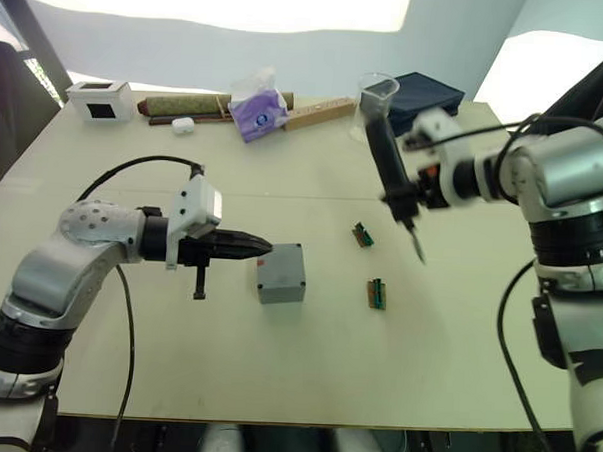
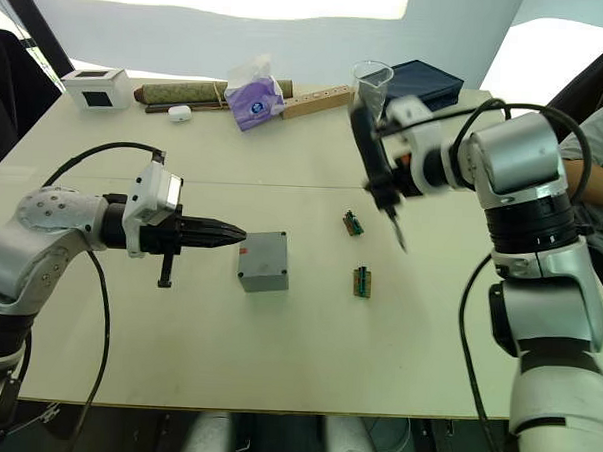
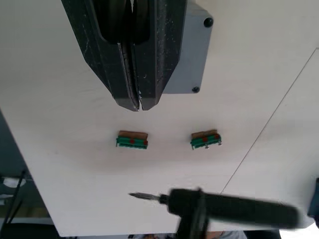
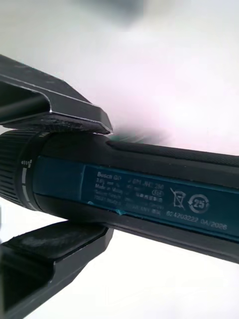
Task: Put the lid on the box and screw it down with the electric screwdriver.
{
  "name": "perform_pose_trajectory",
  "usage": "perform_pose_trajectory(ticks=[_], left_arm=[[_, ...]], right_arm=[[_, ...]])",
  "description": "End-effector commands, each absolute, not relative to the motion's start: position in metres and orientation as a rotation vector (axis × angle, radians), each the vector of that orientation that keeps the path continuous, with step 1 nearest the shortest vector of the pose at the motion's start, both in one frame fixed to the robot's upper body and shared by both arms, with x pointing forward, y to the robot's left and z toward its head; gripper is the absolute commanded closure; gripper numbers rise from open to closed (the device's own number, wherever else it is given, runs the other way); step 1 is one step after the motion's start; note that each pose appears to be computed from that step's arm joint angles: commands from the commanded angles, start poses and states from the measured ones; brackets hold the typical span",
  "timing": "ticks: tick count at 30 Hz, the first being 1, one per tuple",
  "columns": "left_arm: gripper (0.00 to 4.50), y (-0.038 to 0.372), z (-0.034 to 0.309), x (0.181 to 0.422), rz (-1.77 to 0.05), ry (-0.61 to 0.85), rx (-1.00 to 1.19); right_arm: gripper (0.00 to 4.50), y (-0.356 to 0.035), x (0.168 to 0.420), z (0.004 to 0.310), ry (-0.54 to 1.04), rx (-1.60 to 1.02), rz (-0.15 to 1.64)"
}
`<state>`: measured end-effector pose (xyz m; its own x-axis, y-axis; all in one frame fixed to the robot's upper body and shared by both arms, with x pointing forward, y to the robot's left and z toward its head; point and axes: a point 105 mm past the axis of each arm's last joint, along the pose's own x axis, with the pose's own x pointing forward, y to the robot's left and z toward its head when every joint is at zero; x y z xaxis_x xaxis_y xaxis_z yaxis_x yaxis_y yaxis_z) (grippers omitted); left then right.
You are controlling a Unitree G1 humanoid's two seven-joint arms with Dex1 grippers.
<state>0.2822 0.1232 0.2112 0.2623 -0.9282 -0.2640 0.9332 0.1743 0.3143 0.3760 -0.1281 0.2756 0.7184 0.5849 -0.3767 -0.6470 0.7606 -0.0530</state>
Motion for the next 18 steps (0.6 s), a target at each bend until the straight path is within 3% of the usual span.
perform_pose_trajectory(ticks=[1,7,12,18], left_arm=[[4.5,0.124,0.212,0.287,-1.305,0.0,0.488],[4.5,0.122,0.203,0.294,-1.295,0.023,0.497],[4.5,0.122,0.19,0.301,-1.288,0.059,0.461],[4.5,0.116,0.177,0.308,-1.295,0.089,0.456]], right_arm=[[2.59,-0.116,0.36,0.325,-0.014,-0.109,0.719],[2.59,-0.086,0.318,0.341,-0.315,0.009,0.876],[2.59,-0.058,0.287,0.313,-0.457,-0.097,0.951],[2.59,-0.053,0.292,0.284,-0.501,-0.085,0.891]])
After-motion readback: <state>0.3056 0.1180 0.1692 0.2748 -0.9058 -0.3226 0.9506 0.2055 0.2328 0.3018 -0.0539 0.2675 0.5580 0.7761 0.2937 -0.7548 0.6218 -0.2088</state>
